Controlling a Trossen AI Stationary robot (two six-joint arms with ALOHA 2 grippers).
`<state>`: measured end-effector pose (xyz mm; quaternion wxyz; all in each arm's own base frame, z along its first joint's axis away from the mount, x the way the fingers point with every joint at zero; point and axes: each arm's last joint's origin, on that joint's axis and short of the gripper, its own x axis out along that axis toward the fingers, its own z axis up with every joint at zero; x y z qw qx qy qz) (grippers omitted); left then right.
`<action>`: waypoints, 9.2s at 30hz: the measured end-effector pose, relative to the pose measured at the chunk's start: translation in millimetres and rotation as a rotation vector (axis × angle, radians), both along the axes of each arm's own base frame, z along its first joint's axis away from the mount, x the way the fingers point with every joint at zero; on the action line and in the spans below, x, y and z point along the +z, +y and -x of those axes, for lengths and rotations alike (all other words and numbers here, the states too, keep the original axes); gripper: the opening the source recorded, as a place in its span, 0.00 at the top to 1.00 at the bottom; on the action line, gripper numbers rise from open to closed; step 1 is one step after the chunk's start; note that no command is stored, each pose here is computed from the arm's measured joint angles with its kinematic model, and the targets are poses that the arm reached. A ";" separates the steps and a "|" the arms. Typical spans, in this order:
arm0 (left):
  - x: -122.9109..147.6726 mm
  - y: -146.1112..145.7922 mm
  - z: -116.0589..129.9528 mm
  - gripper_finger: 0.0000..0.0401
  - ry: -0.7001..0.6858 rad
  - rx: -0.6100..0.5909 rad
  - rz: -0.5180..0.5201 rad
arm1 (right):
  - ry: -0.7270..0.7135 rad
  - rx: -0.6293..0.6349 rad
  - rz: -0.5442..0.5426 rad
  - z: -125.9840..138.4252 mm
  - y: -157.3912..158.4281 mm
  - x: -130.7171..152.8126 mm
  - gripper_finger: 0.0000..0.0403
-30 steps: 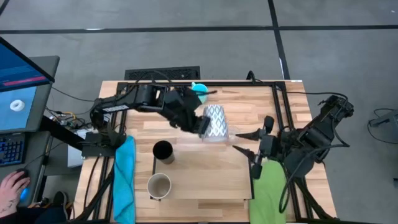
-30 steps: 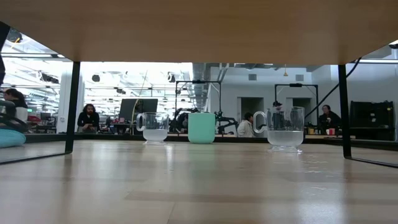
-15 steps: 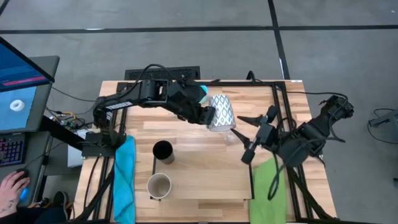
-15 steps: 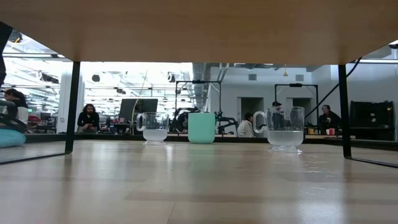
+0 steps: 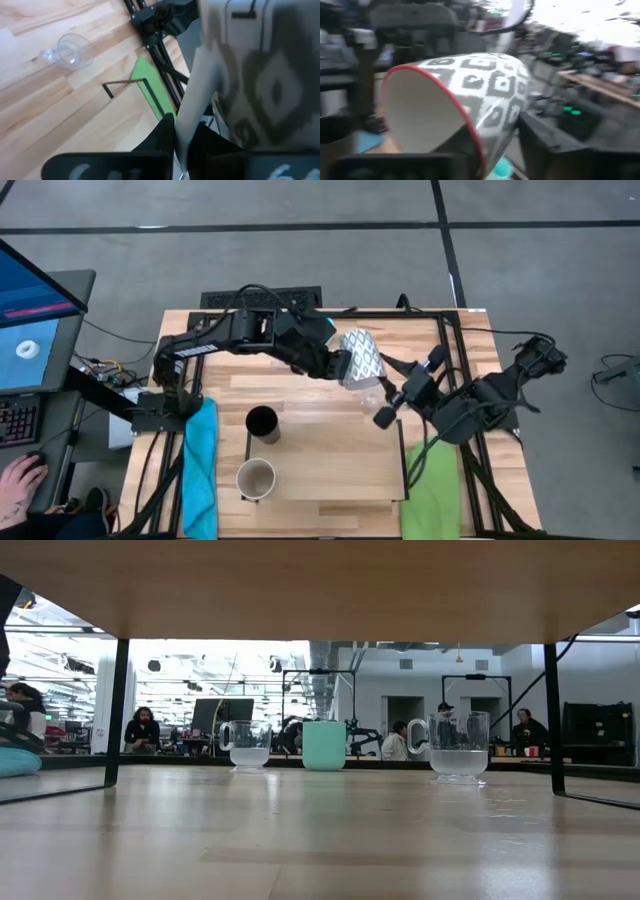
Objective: Stack small to large cups/mugs on shelf
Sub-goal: Put the gray patterned mug on the shelf
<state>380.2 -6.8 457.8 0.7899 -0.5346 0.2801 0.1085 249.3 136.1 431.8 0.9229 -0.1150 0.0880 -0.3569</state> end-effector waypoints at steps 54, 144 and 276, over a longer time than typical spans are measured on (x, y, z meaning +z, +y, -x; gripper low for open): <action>29.4 -36.2 19.4 0.52 -0.163 0.035 -0.032 | -0.058 -0.118 0.019 2.1 1.2 6.2 0.93; 61.3 -60.1 92.9 0.52 -0.155 -0.069 -0.117 | 0.813 0.284 -0.895 -28.1 -24.9 -80.4 0.65; -62.3 -138.0 27.9 0.98 0.249 -1.112 -1.007 | 0.463 0.456 -0.804 80.0 -13.1 -6.7 0.62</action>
